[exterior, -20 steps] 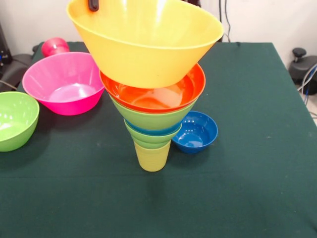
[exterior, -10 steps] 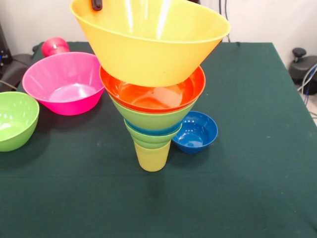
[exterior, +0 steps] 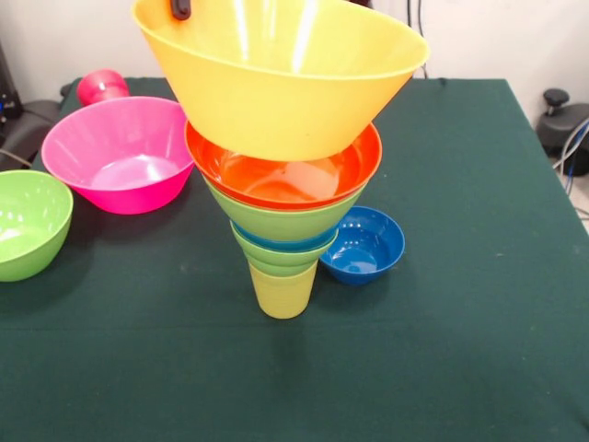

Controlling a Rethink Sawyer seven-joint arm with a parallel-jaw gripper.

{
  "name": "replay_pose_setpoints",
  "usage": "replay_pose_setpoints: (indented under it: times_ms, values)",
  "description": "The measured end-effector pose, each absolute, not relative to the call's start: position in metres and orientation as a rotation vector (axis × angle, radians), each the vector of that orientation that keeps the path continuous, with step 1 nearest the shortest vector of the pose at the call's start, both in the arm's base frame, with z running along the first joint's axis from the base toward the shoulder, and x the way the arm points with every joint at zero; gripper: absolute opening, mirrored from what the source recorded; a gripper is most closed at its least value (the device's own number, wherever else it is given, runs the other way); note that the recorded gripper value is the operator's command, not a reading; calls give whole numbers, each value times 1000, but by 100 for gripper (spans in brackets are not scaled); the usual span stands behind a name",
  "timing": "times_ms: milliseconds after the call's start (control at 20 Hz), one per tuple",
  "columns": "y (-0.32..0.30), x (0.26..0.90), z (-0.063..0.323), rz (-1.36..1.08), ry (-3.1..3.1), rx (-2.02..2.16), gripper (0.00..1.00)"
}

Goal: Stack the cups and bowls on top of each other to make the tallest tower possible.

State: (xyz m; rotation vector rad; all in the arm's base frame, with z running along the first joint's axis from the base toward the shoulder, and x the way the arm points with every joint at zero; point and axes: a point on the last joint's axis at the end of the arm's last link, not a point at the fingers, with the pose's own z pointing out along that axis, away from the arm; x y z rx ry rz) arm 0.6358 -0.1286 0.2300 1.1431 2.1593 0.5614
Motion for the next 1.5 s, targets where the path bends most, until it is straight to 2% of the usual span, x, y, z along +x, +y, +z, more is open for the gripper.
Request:
replay_pose_setpoints:
  times_ms: [1050, 1500]
  values:
    - [-119, 634, 226, 581, 2151, 1076, 0]
    - [-125, 629, 213, 605, 2146, 1079, 0]
